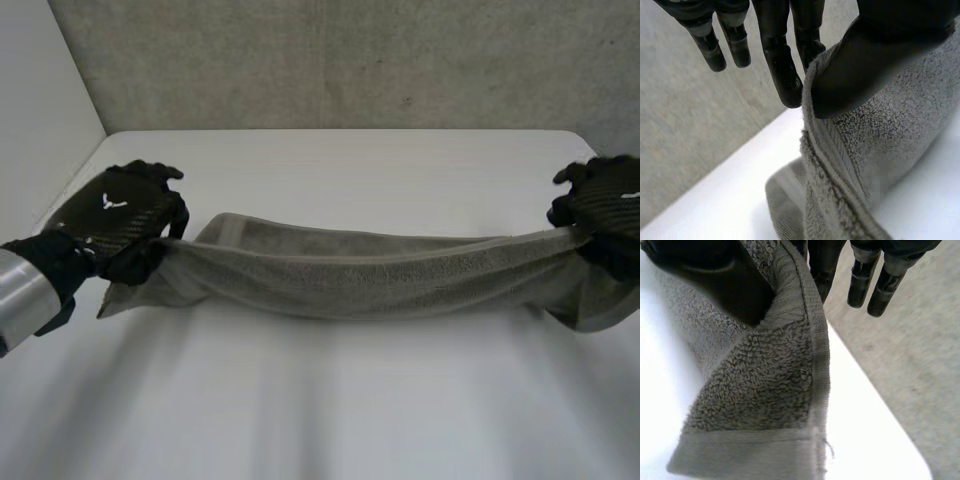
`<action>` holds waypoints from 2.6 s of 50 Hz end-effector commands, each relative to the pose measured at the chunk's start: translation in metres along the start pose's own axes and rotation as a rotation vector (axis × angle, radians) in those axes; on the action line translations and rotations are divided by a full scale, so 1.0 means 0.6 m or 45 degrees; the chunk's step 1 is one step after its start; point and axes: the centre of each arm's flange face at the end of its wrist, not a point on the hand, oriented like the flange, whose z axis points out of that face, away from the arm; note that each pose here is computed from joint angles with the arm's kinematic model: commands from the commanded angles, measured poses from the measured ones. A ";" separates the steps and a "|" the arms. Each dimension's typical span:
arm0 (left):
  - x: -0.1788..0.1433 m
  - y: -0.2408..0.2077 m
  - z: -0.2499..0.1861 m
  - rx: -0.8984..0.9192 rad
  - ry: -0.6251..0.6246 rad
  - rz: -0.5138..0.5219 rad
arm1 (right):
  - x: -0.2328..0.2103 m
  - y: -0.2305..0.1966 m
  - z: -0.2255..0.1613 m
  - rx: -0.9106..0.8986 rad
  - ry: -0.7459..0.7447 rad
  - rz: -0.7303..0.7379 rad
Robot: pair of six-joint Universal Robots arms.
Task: Fold the towel.
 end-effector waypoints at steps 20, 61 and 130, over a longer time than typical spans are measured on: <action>-0.053 0.126 0.245 -0.141 -0.050 -0.020 | -0.019 0.094 0.225 -0.147 0.075 -0.087; -0.031 0.171 0.327 0.011 -0.093 0.089 | -0.027 0.143 0.332 -0.017 0.184 -0.194; 0.062 0.071 0.099 0.006 -0.141 -0.189 | -0.062 0.212 0.122 -0.339 0.041 0.074</action>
